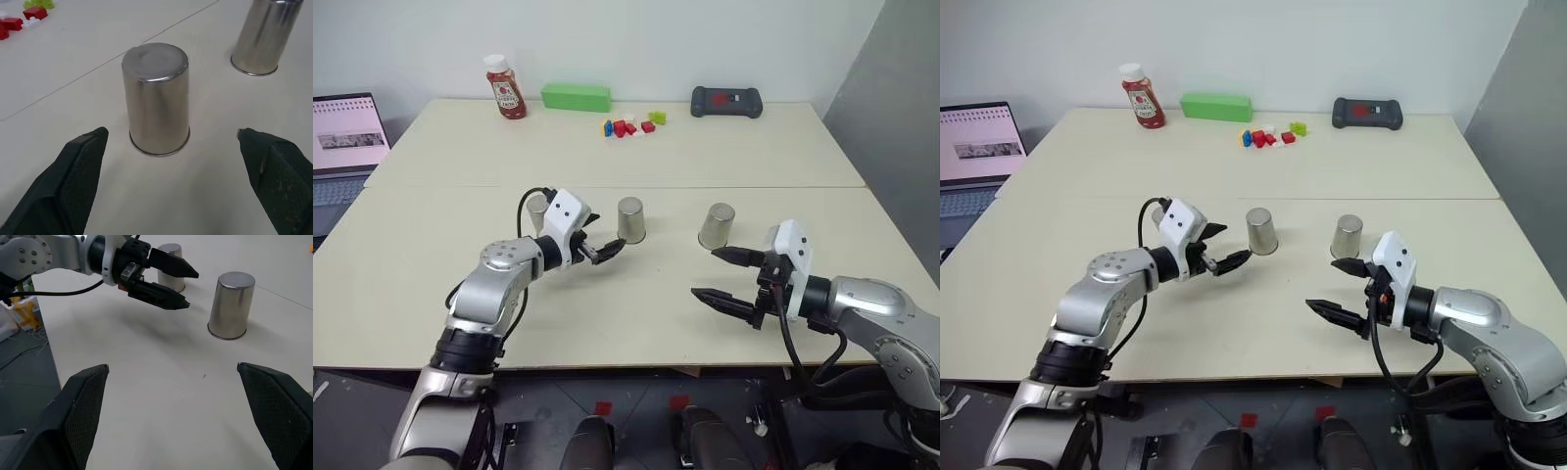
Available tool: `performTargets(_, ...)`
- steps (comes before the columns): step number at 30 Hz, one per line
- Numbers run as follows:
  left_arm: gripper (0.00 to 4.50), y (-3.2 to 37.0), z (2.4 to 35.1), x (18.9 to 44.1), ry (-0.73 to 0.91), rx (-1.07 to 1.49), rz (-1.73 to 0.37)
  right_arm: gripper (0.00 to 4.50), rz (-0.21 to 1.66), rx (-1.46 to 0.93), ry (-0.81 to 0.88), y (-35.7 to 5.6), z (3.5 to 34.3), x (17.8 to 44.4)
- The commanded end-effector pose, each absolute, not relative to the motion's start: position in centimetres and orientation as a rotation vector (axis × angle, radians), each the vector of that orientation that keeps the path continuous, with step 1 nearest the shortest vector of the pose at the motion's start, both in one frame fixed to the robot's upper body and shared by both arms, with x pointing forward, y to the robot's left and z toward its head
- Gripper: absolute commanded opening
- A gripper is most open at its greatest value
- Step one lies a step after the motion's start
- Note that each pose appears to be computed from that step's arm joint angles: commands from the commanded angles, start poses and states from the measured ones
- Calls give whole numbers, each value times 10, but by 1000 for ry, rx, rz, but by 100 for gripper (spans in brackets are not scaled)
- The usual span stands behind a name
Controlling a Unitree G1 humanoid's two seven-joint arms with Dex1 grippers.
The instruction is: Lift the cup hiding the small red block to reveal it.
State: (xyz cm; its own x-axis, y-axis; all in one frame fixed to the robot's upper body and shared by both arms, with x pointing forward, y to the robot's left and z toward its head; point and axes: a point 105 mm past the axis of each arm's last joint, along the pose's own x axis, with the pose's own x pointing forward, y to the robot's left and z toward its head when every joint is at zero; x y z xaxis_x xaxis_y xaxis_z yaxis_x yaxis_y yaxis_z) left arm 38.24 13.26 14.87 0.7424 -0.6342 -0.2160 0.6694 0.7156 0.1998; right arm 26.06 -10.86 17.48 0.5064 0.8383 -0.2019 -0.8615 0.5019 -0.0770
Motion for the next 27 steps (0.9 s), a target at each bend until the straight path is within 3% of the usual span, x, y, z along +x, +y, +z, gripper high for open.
performTargets(1, 450, 122, 162, 396, 83, 276, -723, 447, 1037, -190, 94, -106, 187, 252)
performTargets(22, 450, 82, 162, 435, 113, 265, -770, 447, 1026, -185, 62, -99, 196, 249)
performTargets(27, 356, 80, 161, 440, 114, 257, -759, 450, 1019, -176, 55, -98, 197, 248)
